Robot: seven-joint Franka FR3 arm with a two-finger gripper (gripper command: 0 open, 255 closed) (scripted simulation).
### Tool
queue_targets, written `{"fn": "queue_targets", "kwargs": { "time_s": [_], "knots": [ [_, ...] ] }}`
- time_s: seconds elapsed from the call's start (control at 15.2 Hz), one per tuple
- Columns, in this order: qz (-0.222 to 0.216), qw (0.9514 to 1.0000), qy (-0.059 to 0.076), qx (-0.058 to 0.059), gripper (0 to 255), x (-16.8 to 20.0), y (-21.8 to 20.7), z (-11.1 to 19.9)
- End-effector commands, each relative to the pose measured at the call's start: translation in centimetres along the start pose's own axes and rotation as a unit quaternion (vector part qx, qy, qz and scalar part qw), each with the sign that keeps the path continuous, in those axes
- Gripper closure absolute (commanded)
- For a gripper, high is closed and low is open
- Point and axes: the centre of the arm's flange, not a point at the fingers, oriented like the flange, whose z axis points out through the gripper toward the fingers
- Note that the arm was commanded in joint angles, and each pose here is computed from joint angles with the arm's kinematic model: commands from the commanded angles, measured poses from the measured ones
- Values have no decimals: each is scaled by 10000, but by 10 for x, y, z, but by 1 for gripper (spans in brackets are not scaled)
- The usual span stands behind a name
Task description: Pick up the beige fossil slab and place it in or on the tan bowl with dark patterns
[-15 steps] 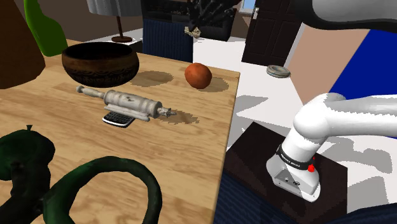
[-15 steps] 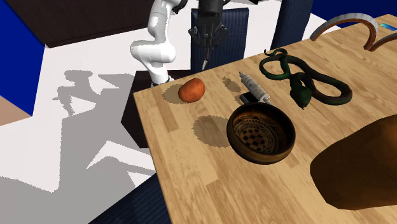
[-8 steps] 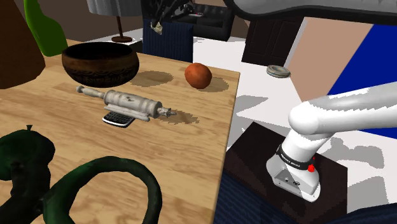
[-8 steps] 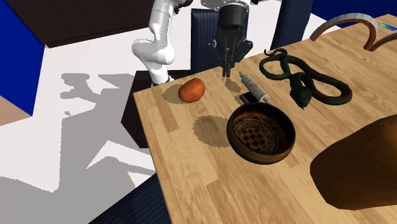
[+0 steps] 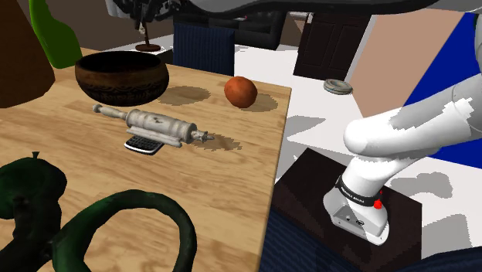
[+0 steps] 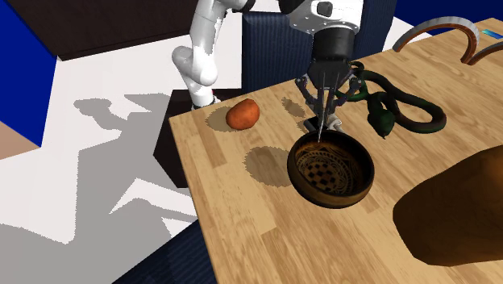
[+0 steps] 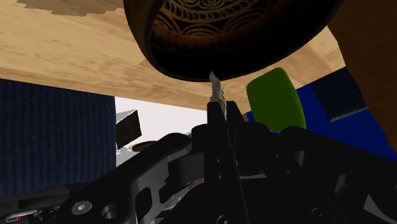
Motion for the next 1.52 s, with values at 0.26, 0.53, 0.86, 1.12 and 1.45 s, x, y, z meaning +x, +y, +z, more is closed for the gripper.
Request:
{"fn": "queue_targets", "kwargs": {
  "time_s": [0.26, 0.53, 0.86, 1.12, 1.45],
  "knots": [
    [13, 10000, -5, 4, 255, 14, -51, 41],
    [13, 10000, -5, 4, 255, -1, -47, 56],
    [13, 10000, -5, 4, 255, -19, -42, 74],
    [13, 10000, -5, 4, 255, -26, -40, 81],
    [13, 10000, -5, 4, 255, -26, -40, 81]
  ]
}}
